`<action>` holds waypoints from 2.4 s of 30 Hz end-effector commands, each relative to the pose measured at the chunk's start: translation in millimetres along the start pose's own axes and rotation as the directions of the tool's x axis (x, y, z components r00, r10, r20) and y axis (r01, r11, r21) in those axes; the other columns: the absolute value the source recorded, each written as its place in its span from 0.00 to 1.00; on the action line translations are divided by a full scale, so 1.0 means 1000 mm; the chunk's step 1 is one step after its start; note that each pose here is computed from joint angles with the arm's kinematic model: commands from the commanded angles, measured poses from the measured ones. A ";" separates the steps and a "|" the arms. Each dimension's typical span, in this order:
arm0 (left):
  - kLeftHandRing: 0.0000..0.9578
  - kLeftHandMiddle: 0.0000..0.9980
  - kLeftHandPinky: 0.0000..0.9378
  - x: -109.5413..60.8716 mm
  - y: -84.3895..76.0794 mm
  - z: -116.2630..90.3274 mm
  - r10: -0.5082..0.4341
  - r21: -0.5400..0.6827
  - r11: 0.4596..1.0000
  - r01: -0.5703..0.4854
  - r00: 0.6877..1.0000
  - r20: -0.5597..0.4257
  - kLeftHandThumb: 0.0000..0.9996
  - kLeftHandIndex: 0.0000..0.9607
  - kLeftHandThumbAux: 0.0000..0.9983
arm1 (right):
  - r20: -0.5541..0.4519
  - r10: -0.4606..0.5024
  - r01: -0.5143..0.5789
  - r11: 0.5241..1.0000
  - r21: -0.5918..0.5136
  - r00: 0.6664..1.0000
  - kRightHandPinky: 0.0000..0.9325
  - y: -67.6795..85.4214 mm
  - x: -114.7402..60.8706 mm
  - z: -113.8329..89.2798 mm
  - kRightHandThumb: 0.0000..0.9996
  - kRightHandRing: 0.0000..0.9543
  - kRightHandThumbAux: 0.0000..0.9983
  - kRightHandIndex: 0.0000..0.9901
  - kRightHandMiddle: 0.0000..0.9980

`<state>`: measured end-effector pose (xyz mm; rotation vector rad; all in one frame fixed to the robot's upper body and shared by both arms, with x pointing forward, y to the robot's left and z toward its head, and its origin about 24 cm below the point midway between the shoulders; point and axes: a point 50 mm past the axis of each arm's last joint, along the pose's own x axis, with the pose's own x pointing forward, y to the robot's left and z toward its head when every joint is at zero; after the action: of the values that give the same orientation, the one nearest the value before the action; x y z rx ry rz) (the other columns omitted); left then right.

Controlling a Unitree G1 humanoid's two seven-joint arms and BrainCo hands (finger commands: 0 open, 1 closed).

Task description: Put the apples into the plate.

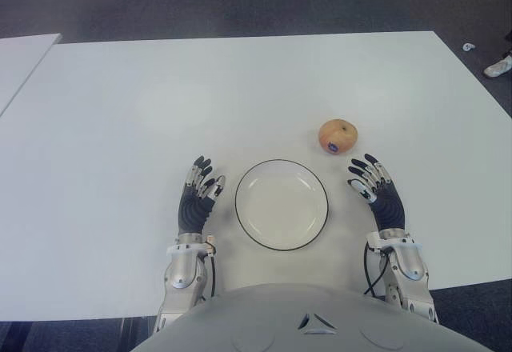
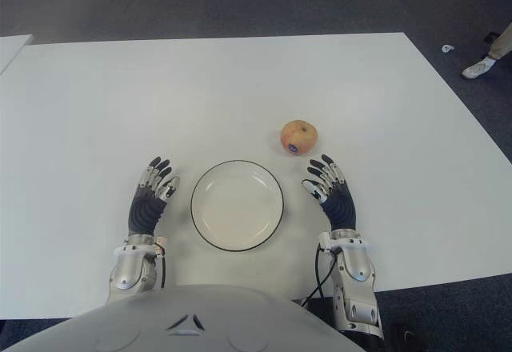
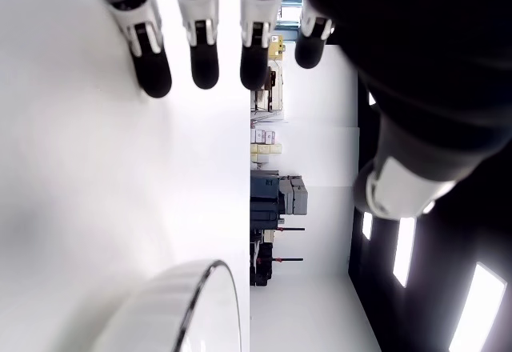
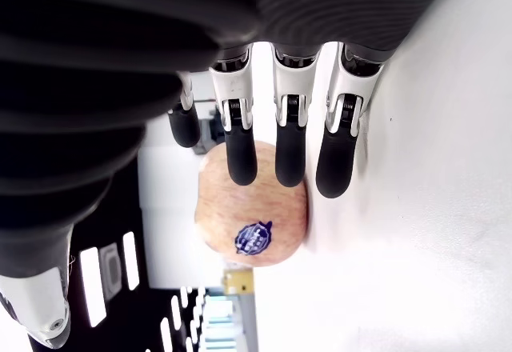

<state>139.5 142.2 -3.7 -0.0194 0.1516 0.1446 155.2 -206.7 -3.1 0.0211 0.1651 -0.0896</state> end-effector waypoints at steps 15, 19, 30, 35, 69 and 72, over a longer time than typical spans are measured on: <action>0.12 0.12 0.14 -0.002 0.002 -0.005 -0.004 0.016 1.000 0.004 1.000 -0.031 0.21 0.04 0.62 | -0.152 -0.007 0.012 0.999 0.033 0.988 0.29 -0.001 -0.011 -0.026 0.32 0.24 0.63 0.11 0.23; 0.12 0.12 0.14 -0.002 0.002 -0.006 -0.003 0.013 1.000 0.003 0.999 -0.038 0.21 0.04 0.63 | -0.151 -0.008 0.013 1.000 0.028 0.988 0.28 -0.001 -0.011 -0.026 0.31 0.24 0.63 0.11 0.23; 0.12 0.12 0.14 -0.001 0.002 -0.006 0.006 0.006 1.000 -0.006 0.999 -0.053 0.22 0.05 0.62 | -0.113 -0.025 0.028 0.999 0.028 0.993 0.26 -0.005 -0.008 -0.014 0.31 0.24 0.63 0.11 0.23; 0.12 0.12 0.14 -0.001 0.001 -0.006 0.005 0.002 1.000 -0.005 0.999 -0.053 0.23 0.05 0.62 | -0.055 -0.022 0.024 0.999 0.025 0.998 0.24 -0.006 -0.005 0.001 0.32 0.23 0.61 0.12 0.23; 0.12 0.11 0.13 0.001 -0.001 -0.011 0.010 0.032 0.999 -0.008 0.998 -0.057 0.22 0.04 0.61 | 0.375 0.046 0.096 0.931 -0.352 0.926 0.19 -0.009 0.042 0.115 0.52 0.18 0.56 0.11 0.18; 0.12 0.11 0.13 0.001 -0.001 -0.012 0.009 0.027 1.000 -0.008 0.998 -0.058 0.23 0.04 0.61 | 0.384 0.067 0.110 0.900 -0.421 0.921 0.17 -0.009 0.047 0.120 0.51 0.17 0.55 0.11 0.17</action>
<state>143.4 140.3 -7.5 0.0081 0.1612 0.1471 213.9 -222.6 104.3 -0.3802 -0.2069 -0.0849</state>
